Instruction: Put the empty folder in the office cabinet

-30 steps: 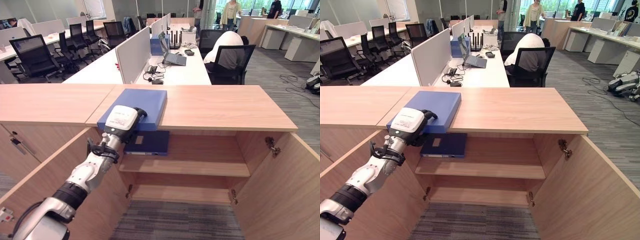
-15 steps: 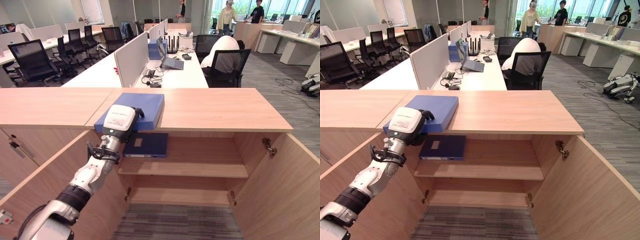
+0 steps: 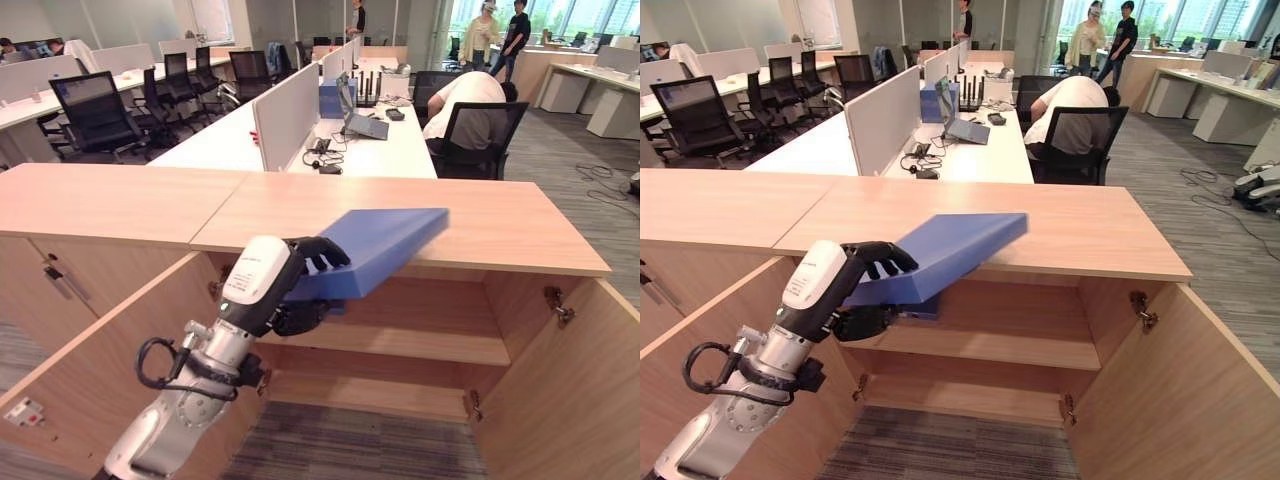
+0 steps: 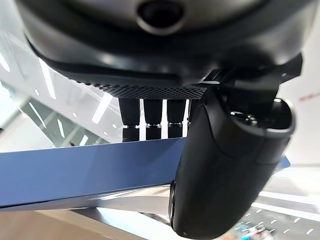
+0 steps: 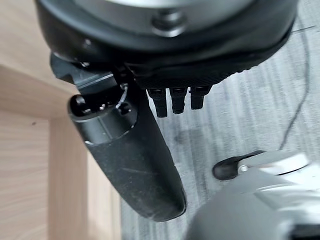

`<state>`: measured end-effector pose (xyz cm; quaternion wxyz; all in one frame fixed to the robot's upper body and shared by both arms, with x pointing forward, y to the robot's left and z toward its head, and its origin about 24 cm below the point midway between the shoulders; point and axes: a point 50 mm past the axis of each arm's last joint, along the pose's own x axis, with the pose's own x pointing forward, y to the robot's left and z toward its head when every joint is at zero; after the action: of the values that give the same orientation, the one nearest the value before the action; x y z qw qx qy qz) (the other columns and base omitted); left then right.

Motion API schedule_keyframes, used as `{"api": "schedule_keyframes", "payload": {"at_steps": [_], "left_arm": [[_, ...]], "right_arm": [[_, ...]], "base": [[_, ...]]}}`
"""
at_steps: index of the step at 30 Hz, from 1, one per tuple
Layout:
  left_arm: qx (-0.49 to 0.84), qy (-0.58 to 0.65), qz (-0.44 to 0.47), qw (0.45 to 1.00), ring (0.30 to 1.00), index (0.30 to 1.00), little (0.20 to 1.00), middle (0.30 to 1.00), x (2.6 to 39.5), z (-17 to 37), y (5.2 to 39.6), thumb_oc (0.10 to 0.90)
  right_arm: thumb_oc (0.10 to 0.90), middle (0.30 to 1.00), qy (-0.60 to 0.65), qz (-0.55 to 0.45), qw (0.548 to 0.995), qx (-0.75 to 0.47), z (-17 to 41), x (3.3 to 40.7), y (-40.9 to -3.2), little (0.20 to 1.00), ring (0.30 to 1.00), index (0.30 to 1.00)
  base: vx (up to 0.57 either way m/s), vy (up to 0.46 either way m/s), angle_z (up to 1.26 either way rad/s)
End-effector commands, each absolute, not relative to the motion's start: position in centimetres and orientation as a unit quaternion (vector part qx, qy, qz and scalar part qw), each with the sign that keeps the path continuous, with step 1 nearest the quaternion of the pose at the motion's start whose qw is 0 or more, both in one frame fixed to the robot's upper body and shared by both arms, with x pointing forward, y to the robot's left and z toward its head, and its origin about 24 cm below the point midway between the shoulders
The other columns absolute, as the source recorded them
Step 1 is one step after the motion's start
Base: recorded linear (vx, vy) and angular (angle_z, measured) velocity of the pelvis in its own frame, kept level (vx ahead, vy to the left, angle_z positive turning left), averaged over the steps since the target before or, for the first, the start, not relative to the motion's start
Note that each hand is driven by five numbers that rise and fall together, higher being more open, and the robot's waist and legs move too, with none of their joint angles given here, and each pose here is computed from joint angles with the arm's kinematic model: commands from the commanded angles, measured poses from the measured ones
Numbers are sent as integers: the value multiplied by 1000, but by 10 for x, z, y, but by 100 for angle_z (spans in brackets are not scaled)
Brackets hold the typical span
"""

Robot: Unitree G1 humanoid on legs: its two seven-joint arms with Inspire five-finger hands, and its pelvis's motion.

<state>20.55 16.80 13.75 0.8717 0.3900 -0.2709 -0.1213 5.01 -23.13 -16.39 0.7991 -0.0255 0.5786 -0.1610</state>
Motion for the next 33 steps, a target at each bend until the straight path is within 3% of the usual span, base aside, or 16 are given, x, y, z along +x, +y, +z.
{"api": "schedule_keyframes", "payload": {"at_steps": [1,9,15,20,23,28,33], "left_arm": [[329,-239,-162,899,300,300,300,300,215,144,178,400],[385,-90,-164,903,300,300,300,300,201,101,215,400],[426,-52,-143,892,300,300,300,300,189,92,231,400],[406,-42,-139,902,300,300,300,300,185,89,232,400],[365,-36,-149,918,300,300,300,300,184,88,229,400],[171,-35,-196,965,300,300,300,300,186,91,207,400],[29,-16,-252,967,300,300,300,300,188,92,189,400]], "right_arm": [[800,900,504,-140,851,-54,-149,101,-243,900,900,900],[800,900,316,-119,934,-115,-83,158,-263,900,900,900],[800,900,212,-131,926,-283,-25,173,-295,900,900,900],[800,900,158,-123,907,-371,2,182,-298,900,900,900],[800,900,141,-115,900,-396,11,186,-297,900,900,900],[800,900,140,-87,902,-400,7,192,-285,900,900,900],[800,900,144,-68,901,-403,0,196,-277,900,900,900]], "base": [[0,0,0],[7,-5,2],[0,0,0],[0,0,0],[0,0,0],[0,0,0],[1,-2,-1]]}}
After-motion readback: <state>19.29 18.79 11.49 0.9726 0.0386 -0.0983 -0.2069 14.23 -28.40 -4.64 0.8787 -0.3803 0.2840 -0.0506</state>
